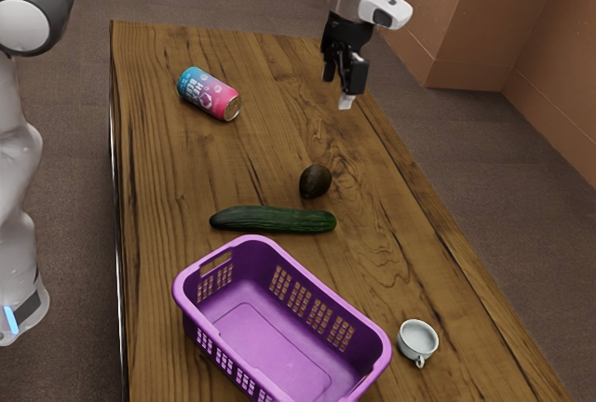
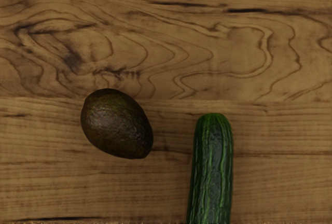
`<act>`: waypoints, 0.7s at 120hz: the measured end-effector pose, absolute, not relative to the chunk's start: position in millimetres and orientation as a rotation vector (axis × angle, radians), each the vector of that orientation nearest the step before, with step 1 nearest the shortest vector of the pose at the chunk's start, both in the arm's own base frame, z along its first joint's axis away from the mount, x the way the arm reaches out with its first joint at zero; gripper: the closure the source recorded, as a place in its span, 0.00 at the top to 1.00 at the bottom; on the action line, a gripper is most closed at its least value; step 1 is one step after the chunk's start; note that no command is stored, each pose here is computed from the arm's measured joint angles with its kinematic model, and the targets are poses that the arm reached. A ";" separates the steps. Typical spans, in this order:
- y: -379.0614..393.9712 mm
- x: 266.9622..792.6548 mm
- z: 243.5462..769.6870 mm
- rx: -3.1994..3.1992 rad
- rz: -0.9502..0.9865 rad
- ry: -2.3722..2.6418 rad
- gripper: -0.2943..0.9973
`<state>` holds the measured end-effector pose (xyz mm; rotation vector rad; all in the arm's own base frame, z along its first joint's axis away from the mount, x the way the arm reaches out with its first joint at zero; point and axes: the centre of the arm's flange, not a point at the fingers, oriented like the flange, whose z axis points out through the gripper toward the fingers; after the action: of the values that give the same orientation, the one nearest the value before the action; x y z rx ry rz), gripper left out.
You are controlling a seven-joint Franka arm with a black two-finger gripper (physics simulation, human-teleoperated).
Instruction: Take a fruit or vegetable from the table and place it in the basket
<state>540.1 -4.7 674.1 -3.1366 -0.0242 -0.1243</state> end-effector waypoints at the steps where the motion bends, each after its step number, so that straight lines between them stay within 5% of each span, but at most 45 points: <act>1: -5.2 540.0 674.3 -3.137 -0.124 -0.024 0.77; 84: -1.8 576.2 671.9 -3.107 -0.161 -0.499 0.77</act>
<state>576.2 -1.8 671.9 -3.1067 -0.4986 -0.1613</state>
